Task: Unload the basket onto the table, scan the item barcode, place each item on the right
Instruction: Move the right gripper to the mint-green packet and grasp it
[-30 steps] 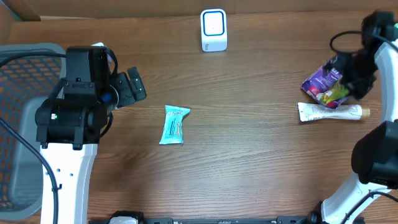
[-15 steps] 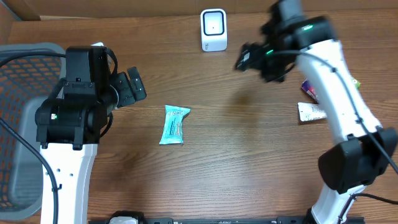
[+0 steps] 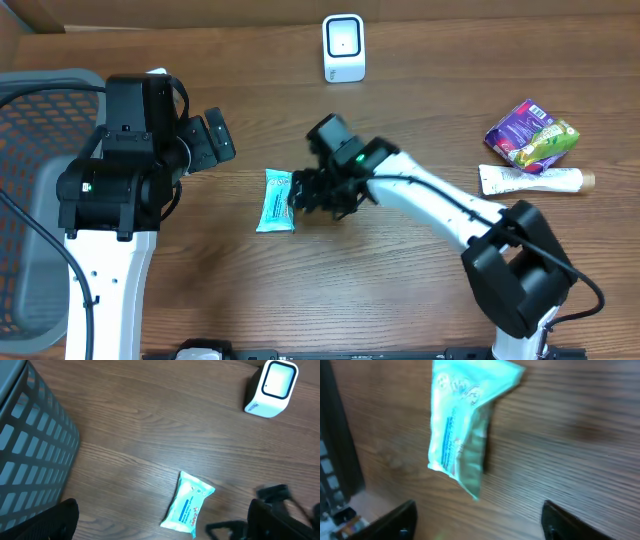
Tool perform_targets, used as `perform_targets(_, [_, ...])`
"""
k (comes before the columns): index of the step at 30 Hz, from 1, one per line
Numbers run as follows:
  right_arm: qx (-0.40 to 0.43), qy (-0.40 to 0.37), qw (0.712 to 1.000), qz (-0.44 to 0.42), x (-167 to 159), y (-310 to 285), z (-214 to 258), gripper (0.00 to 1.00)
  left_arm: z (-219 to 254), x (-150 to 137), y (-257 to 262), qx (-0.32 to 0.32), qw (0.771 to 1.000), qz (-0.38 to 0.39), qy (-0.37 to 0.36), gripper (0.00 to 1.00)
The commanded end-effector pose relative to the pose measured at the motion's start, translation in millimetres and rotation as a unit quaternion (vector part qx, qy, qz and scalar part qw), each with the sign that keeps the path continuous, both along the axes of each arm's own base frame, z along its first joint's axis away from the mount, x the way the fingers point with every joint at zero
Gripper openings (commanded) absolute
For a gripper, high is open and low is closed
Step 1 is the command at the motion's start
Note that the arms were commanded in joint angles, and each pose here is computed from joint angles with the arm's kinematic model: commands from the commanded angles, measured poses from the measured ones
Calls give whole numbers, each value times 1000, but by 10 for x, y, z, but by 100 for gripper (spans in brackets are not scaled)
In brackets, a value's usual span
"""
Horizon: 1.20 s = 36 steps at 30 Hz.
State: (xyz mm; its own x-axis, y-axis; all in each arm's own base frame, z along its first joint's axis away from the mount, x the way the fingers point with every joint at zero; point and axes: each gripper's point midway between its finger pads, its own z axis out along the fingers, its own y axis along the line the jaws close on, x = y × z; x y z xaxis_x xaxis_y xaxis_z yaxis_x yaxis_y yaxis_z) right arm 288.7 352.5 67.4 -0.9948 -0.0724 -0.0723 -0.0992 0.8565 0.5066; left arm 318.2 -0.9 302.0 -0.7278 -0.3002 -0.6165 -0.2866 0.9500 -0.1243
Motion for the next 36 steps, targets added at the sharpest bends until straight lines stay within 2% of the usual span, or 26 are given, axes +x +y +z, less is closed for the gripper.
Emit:
perform_targets(1, [-11, -24, 999, -30, 19, 36, -77, 74, 20, 11, 26, 2, 1000, 9, -3, 100])
perform_targets(8, [2, -58, 998, -9, -61, 301, -298, 72, 20, 11, 26, 2, 1000, 8, -3, 100])
perform_targets(20, [-1, -32, 999, -31, -117, 388, -536, 46, 20, 11, 26, 2, 1000, 9, -3, 100])
perform_targets(21, [-3, -32, 999, -32, -114, 382, -539, 42, 20, 11, 26, 2, 1000, 9, -3, 100])
perform_targets(22, [-5, -33, 999, -33, -111, 373, -543, 29, 20, 11, 26, 2, 1000, 9, -3, 100])
perform_targets(23, [-6, -32, 999, -33, -108, 361, -547, 8, 20, 11, 26, 2, 1000, 8, -3, 99])
perform_targets(24, [-4, -30, 999, -28, -111, 359, -539, 4, 20, 11, 26, 2, 1000, 8, -3, 99])
perform_targets(28, [34, -41, 998, 33, -92, 386, -340, 4, 20, 11, 26, 2, 1000, 9, -3, 100])
perform_targets(32, [42, -72, 995, 52, 54, 157, 4, 4, 20, 11, 26, 2, 1000, 9, -3, 100])
perform_targets(34, [26, -100, 993, 61, 131, -34, 169, 4, 20, 11, 26, 2, 1000, 9, -3, 100])
perform_targets(36, [-27, -133, 990, 47, 235, -319, 298, 4, 20, 11, 26, 2, 1000, 9, -3, 100])
